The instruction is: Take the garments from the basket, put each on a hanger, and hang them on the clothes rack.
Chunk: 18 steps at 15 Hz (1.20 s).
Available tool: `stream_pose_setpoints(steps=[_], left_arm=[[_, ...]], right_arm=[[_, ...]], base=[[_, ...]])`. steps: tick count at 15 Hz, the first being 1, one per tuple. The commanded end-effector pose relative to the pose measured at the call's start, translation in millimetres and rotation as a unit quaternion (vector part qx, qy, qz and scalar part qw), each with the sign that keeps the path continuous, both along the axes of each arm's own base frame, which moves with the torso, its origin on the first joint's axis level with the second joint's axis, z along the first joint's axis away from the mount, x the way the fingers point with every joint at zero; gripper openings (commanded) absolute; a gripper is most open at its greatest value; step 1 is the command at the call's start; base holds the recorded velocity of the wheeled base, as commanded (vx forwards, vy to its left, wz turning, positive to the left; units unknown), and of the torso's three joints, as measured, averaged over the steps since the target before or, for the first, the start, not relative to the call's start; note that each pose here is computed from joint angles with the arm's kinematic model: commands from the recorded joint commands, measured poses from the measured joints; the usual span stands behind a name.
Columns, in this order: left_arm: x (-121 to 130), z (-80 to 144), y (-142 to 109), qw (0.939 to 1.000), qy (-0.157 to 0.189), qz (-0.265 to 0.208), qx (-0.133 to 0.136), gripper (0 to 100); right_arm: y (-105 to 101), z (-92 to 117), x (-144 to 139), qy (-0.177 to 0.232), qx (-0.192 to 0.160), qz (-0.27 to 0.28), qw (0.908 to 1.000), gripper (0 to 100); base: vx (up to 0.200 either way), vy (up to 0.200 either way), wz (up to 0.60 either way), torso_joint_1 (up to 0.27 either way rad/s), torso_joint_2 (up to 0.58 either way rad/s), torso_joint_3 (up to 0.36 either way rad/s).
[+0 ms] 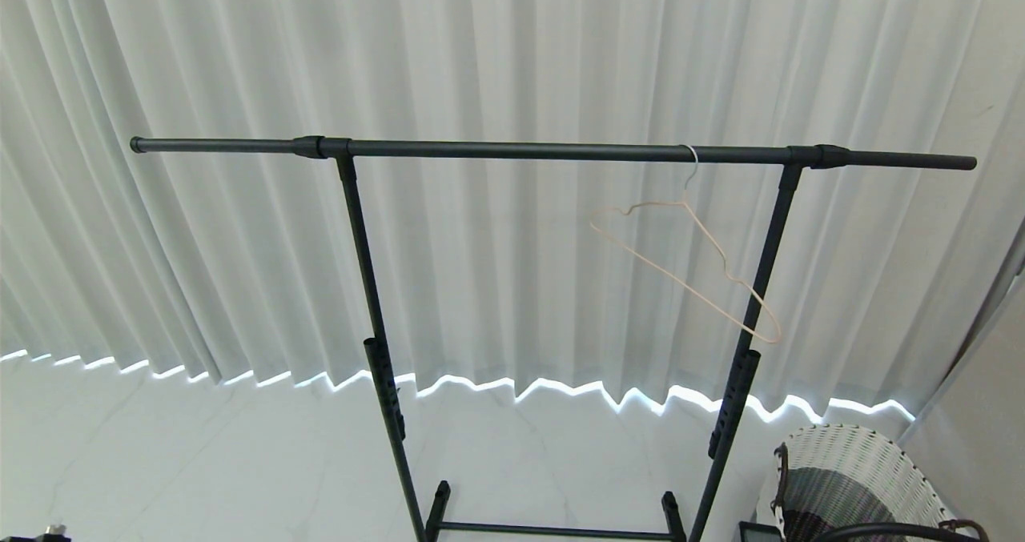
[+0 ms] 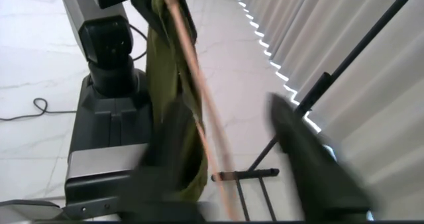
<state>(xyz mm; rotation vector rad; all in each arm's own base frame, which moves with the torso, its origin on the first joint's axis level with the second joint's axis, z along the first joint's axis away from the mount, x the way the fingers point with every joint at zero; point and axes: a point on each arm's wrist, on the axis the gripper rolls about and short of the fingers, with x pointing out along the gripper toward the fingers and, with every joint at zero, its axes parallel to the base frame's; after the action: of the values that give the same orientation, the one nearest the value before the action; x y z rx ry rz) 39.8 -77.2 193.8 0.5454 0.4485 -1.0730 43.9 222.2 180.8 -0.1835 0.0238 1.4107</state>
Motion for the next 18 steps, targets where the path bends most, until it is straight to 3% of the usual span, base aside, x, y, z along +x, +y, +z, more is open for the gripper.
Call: stream_pose_setpoints(steps=[1,5,7,10,12,14,16,18], left_arm=[[1,-2,0,0.9999,-0.004,0.011,0.004,0],[7,-17,-2,0.9936,-0.067,0.091,-0.001,0],[12,-22,-2,0.9845,-0.090,0.149,0.019,0],[23,-20,3,0.9712,-0.097,0.216,0.026,0],[33,-8,2,0.9621,-0.098,0.254,0.013,0],[39,4,-6,0.9565,-0.076,0.281,-0.026,0],[46,19,-15,0.9506,-0.060,0.298,-0.065,0],[50,27,-20,0.9494,-0.062,0.299,-0.074,0]], right_arm=[[0,-1,0,0.000,-0.004,0.000,1.0000,100],[-1,2,0,-0.003,0.001,-0.009,1.0000,100],[0,5,0,-0.002,0.006,-0.008,0.9999,100],[5,6,1,0.006,0.007,-0.009,0.9999,100],[9,5,-4,0.058,-0.004,-0.005,0.9983,100],[14,-1,-3,0.145,-0.034,-0.028,0.9884,100],[34,-4,5,0.218,-0.056,-0.089,0.9702,100],[60,-8,17,0.269,-0.068,-0.154,0.9482,100]], base=[[0.000,0.000,0.00,0.000,0.00,0.000],[0.000,0.000,0.00,0.000,0.00,0.000],[0.000,0.000,0.00,0.000,0.00,0.000],[0.000,0.000,0.00,0.000,0.00,0.000],[0.000,0.000,0.00,0.000,0.00,0.000],[0.000,0.000,0.00,0.000,0.00,0.000],[0.000,0.000,0.00,0.000,0.00,0.000],[0.000,0.000,0.00,0.000,0.00,0.000]])
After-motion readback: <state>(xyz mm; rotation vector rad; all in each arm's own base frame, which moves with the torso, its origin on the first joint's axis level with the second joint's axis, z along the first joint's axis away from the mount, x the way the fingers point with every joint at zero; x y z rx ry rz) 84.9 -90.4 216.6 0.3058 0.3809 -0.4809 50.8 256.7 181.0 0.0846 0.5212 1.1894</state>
